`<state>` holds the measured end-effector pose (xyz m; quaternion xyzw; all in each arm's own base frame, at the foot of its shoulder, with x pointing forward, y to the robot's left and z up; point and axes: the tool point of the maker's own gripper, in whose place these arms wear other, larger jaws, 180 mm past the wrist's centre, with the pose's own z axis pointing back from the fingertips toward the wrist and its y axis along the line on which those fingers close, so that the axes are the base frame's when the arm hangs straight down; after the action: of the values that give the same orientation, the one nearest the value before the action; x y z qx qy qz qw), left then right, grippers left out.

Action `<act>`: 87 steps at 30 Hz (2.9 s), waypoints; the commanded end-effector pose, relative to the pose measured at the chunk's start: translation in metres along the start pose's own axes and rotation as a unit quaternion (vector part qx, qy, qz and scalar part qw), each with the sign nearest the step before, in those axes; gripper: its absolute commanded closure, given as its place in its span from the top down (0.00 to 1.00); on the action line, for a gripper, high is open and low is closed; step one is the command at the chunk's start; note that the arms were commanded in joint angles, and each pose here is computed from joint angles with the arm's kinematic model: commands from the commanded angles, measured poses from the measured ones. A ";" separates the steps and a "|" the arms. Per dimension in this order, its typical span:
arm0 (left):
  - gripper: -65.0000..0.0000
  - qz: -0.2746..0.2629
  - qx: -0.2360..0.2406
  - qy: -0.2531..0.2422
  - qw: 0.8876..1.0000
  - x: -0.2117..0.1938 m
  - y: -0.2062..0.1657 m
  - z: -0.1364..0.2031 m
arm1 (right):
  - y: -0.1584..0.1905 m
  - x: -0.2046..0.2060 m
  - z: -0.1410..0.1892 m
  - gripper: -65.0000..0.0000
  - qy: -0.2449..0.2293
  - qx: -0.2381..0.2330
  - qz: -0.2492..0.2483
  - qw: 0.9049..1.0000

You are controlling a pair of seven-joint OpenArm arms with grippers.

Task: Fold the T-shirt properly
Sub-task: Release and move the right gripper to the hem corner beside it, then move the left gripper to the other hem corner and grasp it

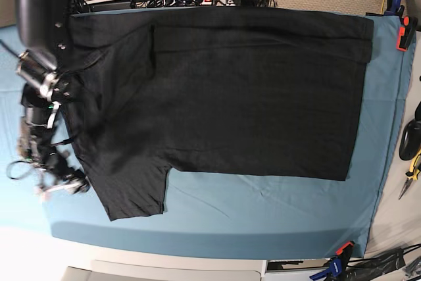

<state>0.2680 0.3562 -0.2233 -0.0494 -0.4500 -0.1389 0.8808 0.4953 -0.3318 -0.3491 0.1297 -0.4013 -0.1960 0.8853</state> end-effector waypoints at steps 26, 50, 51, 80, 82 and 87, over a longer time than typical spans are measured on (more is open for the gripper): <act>0.45 -0.017 0.005 -0.006 1.000 0.013 0.004 0.005 | -0.009 -0.019 -0.006 0.52 0.008 -0.030 0.030 0.999; 0.45 0.105 -0.028 0.041 0.993 -0.041 -0.009 -0.047 | -0.001 -0.015 -0.006 0.00 -0.004 -0.010 0.042 0.999; 0.45 0.118 -0.033 0.040 0.992 -0.042 -0.009 -0.056 | -0.001 -0.015 -0.006 0.00 -0.004 -0.010 0.043 0.999; 0.43 0.276 -0.062 0.083 0.956 0.025 -0.034 -0.262 | -0.017 -0.033 -0.004 0.00 -0.004 -0.020 0.053 0.998; 0.43 0.264 -0.035 0.095 0.959 0.018 -0.024 -0.262 | -0.017 -0.033 -0.004 0.00 -0.004 -0.020 0.053 0.998; 0.43 0.264 0.000 0.102 0.959 0.011 -0.005 -0.255 | -0.017 -0.033 -0.004 0.00 -0.004 -0.020 0.053 0.998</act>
<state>0.4552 0.2818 -0.3905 -0.1582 -0.2952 0.0931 0.9376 0.4718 -0.3222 -0.3889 0.1037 -0.4095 -0.1608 0.8920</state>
